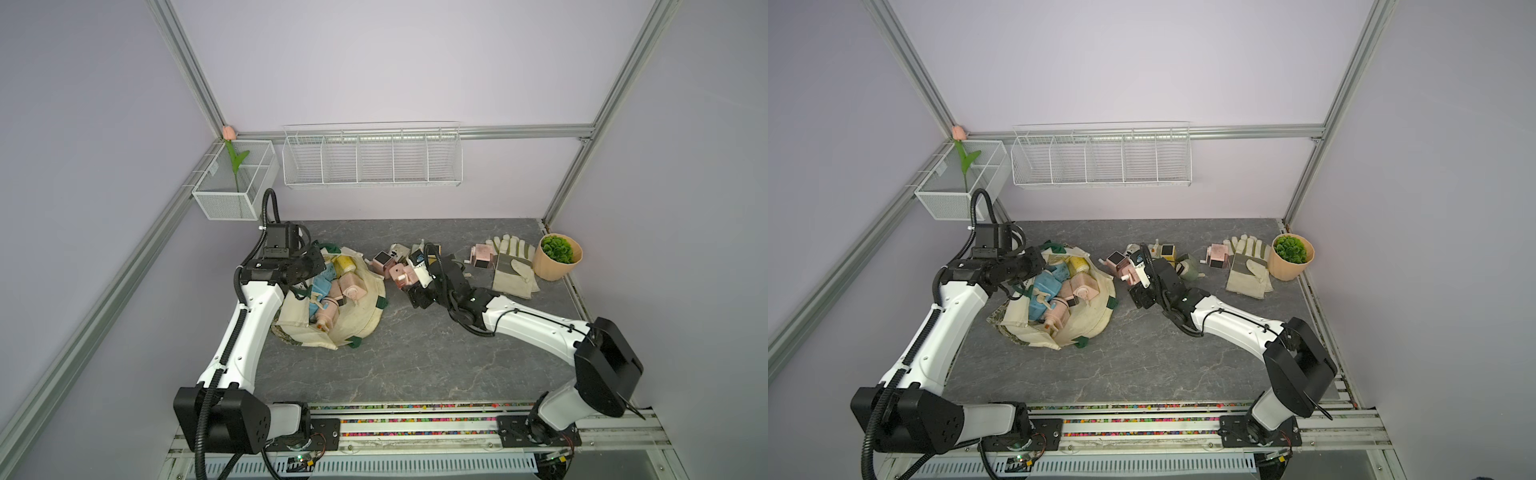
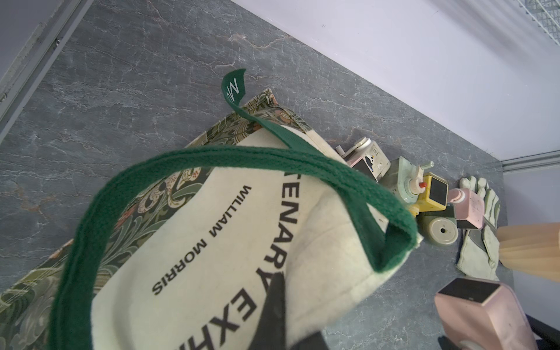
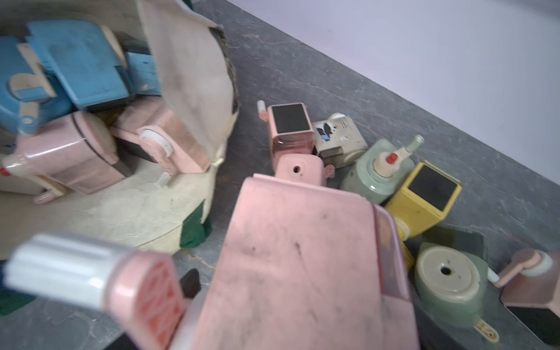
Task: Take out the pencil sharpeners from the tote bags
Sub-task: Place the pencil sharpener at the center of the board, then pick up the pencil sharpener from the canvas bag, then place the pencil sharpener at the center of the board.
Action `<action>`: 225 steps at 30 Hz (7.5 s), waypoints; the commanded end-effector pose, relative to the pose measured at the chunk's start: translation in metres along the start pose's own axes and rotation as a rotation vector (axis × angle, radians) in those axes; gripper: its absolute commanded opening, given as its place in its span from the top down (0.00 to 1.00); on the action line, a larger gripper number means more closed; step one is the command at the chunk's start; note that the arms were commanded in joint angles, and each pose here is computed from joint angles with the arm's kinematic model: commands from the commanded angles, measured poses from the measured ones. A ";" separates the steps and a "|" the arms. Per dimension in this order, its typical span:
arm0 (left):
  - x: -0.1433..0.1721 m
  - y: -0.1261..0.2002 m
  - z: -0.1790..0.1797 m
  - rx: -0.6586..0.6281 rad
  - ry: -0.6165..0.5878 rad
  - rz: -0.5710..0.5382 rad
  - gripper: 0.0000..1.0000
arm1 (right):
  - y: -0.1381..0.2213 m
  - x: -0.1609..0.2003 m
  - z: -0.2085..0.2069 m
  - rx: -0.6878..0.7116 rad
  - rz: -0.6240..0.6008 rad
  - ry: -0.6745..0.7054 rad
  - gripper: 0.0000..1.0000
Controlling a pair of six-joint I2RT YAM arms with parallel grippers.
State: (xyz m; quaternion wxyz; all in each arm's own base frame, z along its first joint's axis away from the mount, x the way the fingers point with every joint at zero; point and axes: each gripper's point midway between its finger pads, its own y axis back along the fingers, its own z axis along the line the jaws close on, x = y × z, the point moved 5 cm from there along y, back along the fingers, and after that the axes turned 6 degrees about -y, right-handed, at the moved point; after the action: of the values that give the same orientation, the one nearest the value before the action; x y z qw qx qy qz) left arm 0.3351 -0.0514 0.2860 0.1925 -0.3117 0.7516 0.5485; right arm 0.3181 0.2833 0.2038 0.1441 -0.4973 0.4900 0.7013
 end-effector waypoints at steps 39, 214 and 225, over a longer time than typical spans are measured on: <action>0.004 0.003 0.003 -0.006 0.017 0.011 1.00 | -0.130 0.058 -0.084 0.051 0.154 -0.407 0.25; 0.004 0.006 0.000 0.017 0.016 0.003 1.00 | -0.008 0.037 -0.087 0.280 0.031 -0.298 0.58; 0.004 0.005 0.000 0.021 0.016 0.007 1.00 | -0.031 0.057 -0.091 0.291 0.114 -0.320 0.58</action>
State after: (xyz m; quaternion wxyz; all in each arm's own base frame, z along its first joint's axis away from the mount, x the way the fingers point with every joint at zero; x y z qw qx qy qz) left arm 0.3346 -0.0526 0.2851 0.1928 -0.3091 0.7554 0.5446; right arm 0.3543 0.2022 0.1339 0.2352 -0.3285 0.5941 0.6956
